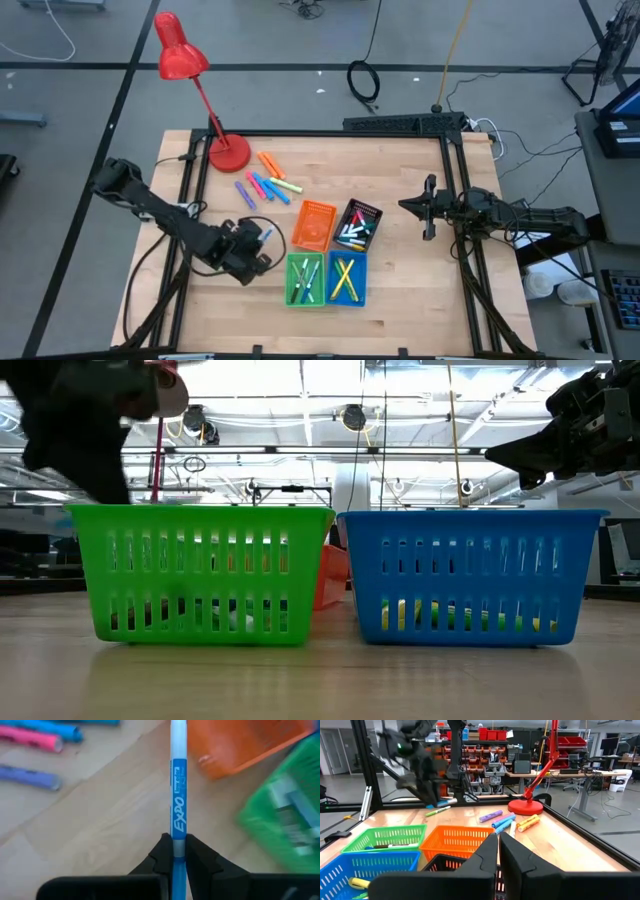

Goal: Pick & Place Markers
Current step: Put the light blue marker pen into the green basket, then put the green marker pen into the green basket

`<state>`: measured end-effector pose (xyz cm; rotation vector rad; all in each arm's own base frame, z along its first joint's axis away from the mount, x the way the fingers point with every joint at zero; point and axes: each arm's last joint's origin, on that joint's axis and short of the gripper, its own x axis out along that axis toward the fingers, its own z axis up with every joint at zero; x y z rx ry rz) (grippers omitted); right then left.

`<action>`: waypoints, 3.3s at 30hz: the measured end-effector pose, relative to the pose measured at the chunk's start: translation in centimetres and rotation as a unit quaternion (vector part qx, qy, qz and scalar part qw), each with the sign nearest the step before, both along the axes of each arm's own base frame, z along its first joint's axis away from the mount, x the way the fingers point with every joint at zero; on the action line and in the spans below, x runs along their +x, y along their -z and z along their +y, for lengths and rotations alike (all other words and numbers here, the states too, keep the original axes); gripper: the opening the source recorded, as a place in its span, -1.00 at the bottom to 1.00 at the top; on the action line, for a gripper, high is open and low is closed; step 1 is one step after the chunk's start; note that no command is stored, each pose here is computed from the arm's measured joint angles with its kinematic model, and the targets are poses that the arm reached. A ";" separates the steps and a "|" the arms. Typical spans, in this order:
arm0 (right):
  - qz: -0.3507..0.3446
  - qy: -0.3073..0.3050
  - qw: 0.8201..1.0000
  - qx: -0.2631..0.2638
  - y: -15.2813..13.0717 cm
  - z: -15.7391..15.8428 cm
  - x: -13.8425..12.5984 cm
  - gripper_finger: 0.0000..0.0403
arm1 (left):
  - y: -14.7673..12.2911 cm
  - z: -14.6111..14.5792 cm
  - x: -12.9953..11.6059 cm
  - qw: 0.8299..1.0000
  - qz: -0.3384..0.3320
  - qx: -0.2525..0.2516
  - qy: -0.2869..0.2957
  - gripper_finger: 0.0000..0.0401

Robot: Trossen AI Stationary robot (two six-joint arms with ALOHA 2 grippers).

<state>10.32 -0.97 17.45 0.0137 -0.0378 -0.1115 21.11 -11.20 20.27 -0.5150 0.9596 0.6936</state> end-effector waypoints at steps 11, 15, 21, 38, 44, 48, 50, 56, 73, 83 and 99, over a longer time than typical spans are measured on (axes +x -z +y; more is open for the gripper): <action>0.000 0.000 1.000 0.000 0.0 0.0 0.0 -0.96 | -2.6 -2.6 5.1 0.975 -0.188 -0.030 0.115 -0.85; 0.000 0.000 1.000 0.000 0.0 0.0 0.0 -0.96 | -1.5 -3.6 6.8 0.963 -0.197 -0.053 0.176 -0.85; 0.000 0.000 1.000 0.000 0.0 0.0 0.0 -0.96 | 1.0 -3.3 8.0 0.966 -0.151 -0.083 0.192 -0.77; 0.000 0.000 1.000 0.000 0.0 0.0 0.0 -0.96 | 1.1 -1.8 8.9 0.959 -0.136 -0.129 0.213 -0.49; 0.000 0.000 1.000 0.000 0.0 0.0 0.0 -0.96 | -0.1 -1.8 6.9 0.965 -0.091 -0.153 0.192 -0.52; -0.001 0.000 1.000 0.000 0.0 0.0 0.0 -0.96 | -0.1 -2.0 3.8 0.984 -0.011 -0.158 0.077 -0.54; 0.000 0.000 1.000 0.000 0.0 0.0 0.0 -0.96 | 0.4 -2.2 2.1 0.987 0.046 -0.152 0.011 -0.54; 0.000 0.000 1.000 0.000 0.0 0.0 0.0 -0.96 | 0.7 -2.7 -2.4 0.958 0.167 -0.126 -0.197 -0.54; 0.000 0.000 1.000 0.000 0.0 0.0 0.0 -0.96 | 3.0 -2.6 -7.9 0.854 0.293 -0.069 -0.424 -0.54; 0.000 0.000 1.000 0.000 0.0 0.0 0.0 -0.96 | 6.5 -0.4 -7.6 0.859 0.281 -0.107 -0.415 -0.54; 0.000 0.000 1.000 0.000 0.0 0.0 0.0 -0.96 | 6.6 1.9 -7.5 0.871 0.264 -0.031 -0.413 -0.54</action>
